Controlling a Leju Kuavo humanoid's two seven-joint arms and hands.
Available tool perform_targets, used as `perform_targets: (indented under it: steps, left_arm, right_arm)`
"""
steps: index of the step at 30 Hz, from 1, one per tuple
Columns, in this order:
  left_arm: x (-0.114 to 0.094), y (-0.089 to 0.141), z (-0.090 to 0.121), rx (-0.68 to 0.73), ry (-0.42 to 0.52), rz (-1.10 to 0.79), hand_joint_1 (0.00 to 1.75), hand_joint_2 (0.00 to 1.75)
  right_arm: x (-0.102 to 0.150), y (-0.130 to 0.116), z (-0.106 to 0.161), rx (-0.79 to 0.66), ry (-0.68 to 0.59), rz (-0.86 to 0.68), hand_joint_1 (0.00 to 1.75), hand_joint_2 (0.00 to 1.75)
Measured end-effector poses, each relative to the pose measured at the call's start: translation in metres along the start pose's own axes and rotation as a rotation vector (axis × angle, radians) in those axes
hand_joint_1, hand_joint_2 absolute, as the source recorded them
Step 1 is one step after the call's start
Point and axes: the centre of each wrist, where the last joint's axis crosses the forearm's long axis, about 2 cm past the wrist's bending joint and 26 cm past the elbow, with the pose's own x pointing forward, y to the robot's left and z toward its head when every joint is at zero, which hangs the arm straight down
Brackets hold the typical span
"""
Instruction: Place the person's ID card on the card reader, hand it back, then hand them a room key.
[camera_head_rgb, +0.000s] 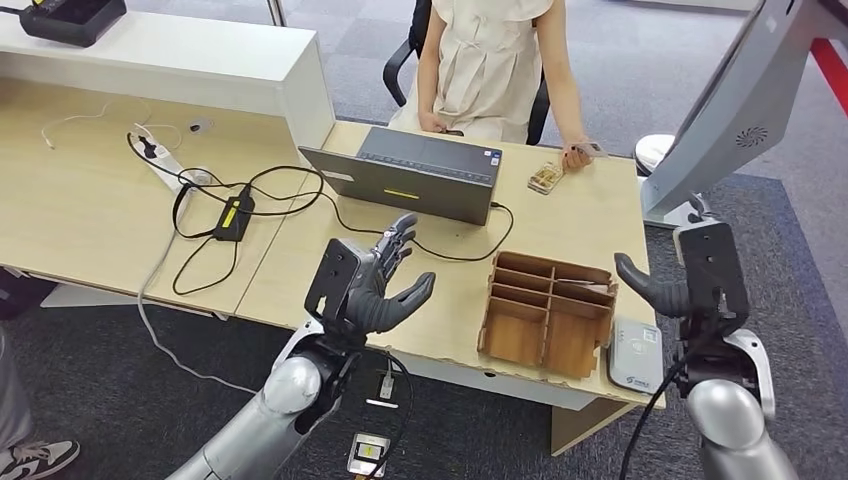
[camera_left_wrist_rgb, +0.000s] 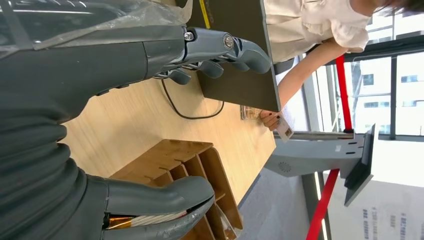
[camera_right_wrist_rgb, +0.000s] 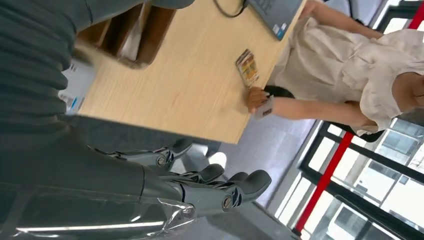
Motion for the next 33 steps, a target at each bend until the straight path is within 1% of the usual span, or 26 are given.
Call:
perform_targets:
  steps: [6, 14, 19, 23, 28, 33]
  left_arm:
    - [0.003, 0.0, -0.003, -0.009, -0.026, 0.019, 0.0, 1.75]
    - [0.012, -0.003, -0.012, -0.01, -0.088, 0.034, 0.0, 1.75]
    - [0.022, -0.006, -0.022, -0.012, -0.131, 0.05, 0.0, 1.75]
    - [0.03, -0.009, -0.029, -0.015, -0.164, 0.063, 0.0, 1.75]
    - [0.038, -0.013, -0.035, -0.027, -0.199, 0.07, 0.0, 1.75]
    - [0.041, -0.017, -0.038, -0.035, -0.206, 0.078, 0.0, 1.75]
  right_arm:
    - [-0.001, 0.002, 0.019, 0.036, -0.078, 0.322, 0.0, 1.75]
    - [0.004, 0.008, 0.024, 0.024, -0.199, 0.562, 0.0, 1.75]
    - [0.009, 0.007, 0.013, 0.021, -0.261, 0.646, 0.0, 1.75]
    - [0.011, 0.01, 0.004, 0.063, -0.264, 0.673, 0.0, 1.75]
    - [0.008, 0.024, -0.001, 0.154, -0.25, 0.673, 0.0, 1.75]
    - [0.003, 0.045, 0.003, 0.258, -0.222, 0.668, 0.0, 1.75]
